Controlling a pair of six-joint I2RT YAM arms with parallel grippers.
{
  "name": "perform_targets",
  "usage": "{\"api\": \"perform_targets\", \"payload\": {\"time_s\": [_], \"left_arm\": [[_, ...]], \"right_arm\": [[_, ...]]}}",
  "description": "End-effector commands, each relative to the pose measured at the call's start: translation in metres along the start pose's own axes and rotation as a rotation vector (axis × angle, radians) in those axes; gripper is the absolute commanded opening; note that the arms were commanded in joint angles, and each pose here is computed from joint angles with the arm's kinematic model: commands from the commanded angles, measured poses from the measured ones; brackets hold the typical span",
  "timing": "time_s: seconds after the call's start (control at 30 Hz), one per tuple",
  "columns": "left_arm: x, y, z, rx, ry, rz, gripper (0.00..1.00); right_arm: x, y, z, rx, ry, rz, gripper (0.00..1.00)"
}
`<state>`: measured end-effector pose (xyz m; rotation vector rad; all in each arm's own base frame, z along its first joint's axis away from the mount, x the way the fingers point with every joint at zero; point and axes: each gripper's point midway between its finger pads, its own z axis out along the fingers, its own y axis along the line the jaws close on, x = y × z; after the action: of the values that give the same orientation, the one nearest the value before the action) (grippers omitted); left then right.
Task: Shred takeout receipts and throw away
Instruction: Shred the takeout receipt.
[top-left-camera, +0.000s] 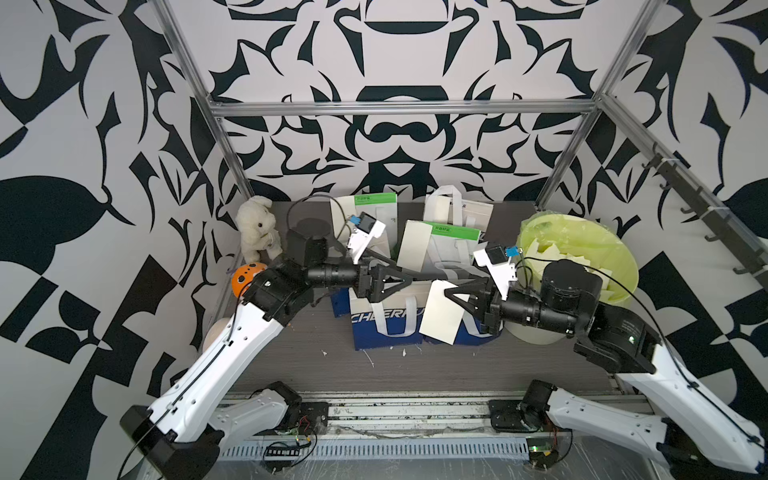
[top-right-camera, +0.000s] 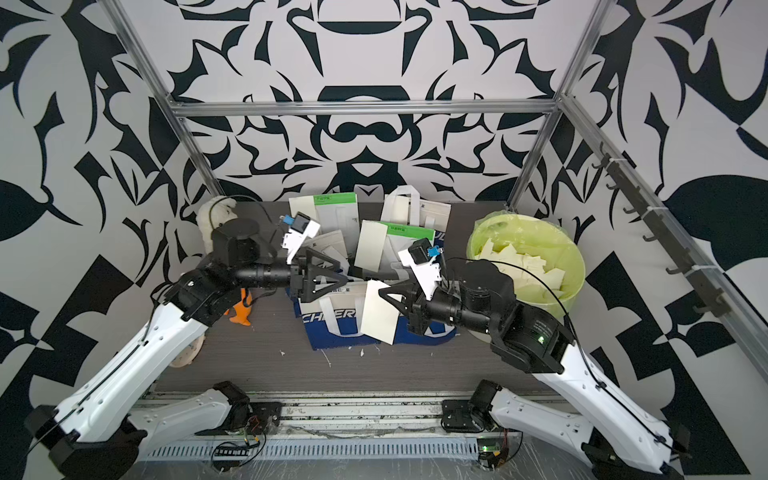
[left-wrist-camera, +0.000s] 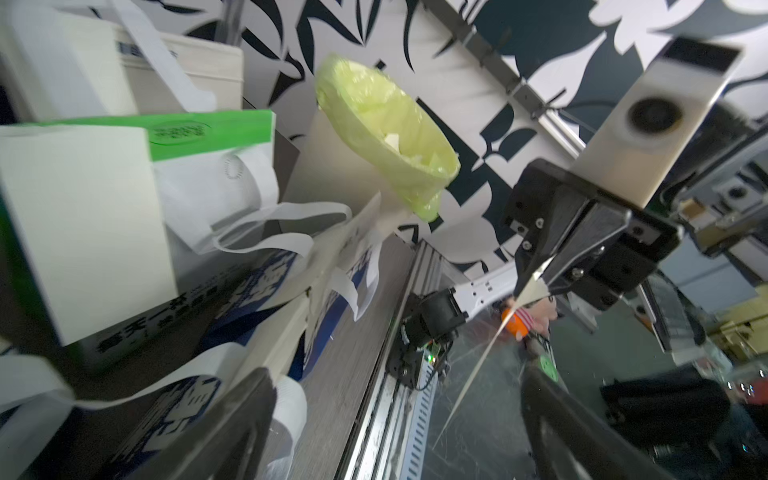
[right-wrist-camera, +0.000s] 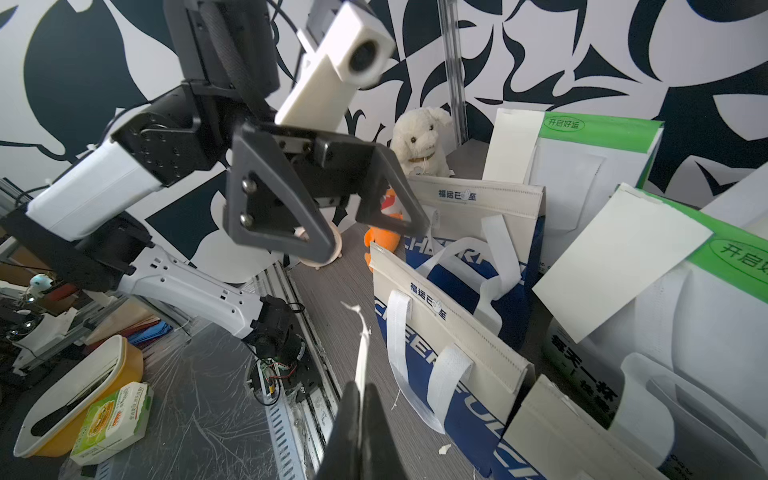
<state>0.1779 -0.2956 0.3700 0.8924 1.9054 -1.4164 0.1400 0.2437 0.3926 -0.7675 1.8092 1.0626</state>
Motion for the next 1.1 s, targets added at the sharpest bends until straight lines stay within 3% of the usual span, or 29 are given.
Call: {"api": "perform_targets", "payload": {"time_s": [0.0, 0.17, 0.67, 0.9, 1.07], "left_arm": [[-0.007, -0.015, 0.013, 0.042, 0.004, 0.054, 0.86], [-0.002, -0.031, 0.029, 0.129, 0.051, 0.064, 0.70], [-0.002, -0.055, 0.023, 0.194, 0.012, 0.119, 0.52], [0.002, -0.055, 0.026, 0.209, 0.031, 0.084, 0.32], [0.005, -0.053, 0.029, 0.214, 0.045, 0.071, 0.32]], "right_arm": [[-0.010, 0.008, -0.003, -0.039, -0.058, -0.009, 0.00], [-0.010, 0.011, -0.005, -0.058, -0.068, -0.010, 0.00], [-0.007, 0.006, 0.005, -0.039, -0.036, 0.002, 0.00], [-0.008, 0.001, 0.008, -0.014, -0.029, 0.008, 0.00], [-0.010, 0.001, 0.009, -0.010, -0.029, 0.009, 0.00]]}}
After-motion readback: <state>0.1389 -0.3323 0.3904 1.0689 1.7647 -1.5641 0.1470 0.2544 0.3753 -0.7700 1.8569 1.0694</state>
